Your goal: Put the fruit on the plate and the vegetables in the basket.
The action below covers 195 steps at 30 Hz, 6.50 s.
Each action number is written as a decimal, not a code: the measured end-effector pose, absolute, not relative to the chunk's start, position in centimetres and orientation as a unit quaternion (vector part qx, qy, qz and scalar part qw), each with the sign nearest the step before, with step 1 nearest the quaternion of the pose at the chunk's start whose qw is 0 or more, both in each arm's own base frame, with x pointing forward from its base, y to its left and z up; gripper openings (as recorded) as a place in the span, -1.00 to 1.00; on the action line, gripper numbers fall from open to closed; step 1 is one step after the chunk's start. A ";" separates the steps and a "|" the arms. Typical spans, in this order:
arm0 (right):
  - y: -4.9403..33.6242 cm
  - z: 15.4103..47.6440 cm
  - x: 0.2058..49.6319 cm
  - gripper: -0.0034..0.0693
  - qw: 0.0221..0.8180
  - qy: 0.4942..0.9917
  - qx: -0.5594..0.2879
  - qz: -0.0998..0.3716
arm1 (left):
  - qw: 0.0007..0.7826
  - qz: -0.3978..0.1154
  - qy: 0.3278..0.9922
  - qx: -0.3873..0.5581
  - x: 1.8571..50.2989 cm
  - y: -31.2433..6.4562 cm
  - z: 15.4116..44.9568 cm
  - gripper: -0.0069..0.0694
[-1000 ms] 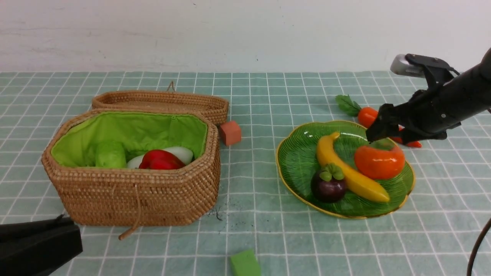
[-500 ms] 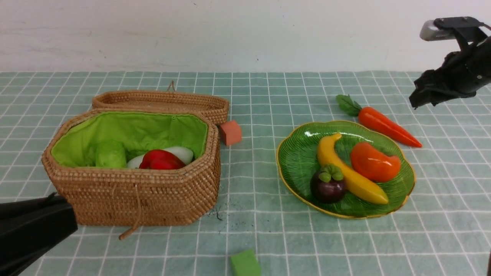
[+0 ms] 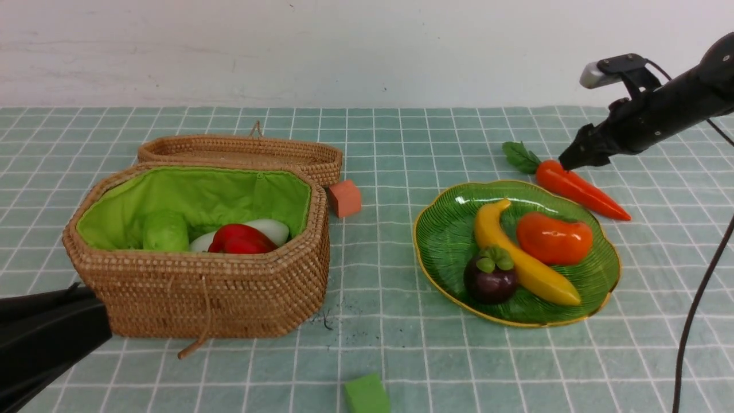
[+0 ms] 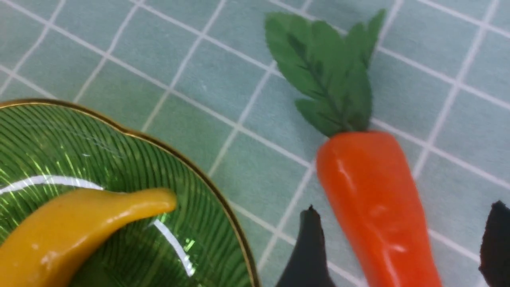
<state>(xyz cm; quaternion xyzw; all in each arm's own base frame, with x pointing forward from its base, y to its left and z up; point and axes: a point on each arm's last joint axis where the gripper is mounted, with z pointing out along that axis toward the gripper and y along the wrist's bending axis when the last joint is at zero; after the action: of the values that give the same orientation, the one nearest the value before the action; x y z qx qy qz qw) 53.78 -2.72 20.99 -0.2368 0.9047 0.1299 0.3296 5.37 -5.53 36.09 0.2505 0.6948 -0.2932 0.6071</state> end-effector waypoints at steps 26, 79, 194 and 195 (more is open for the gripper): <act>-2.5 19.8 53.7 0.03 0.274 0.935 -0.199 0.106 | 0.623 -0.258 0.711 0.203 6.1 -4.7 36.1 -0.69; 16.7 48.4 17.1 -0.95 0.359 0.862 -0.316 0.167 | 0.651 -0.298 0.687 0.125 3.5 -1.5 30.8 -0.85; 0.1 17.4 5.2 -0.78 0.593 0.805 -0.008 0.006 | 0.581 -0.102 0.803 -0.086 5.3 -0.4 16.9 -0.85; 0.1 17.4 5.2 -0.78 0.593 0.805 -0.008 0.006 | 0.581 -0.102 0.803 -0.086 5.3 -0.4 16.9 -0.85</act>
<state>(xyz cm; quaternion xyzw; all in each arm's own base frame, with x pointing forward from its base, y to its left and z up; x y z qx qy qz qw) 5.22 0.11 17.41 -0.0084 0.8049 0.0062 0.5933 5.26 -0.36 16.94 -0.0857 0.8031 -0.1023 0.5807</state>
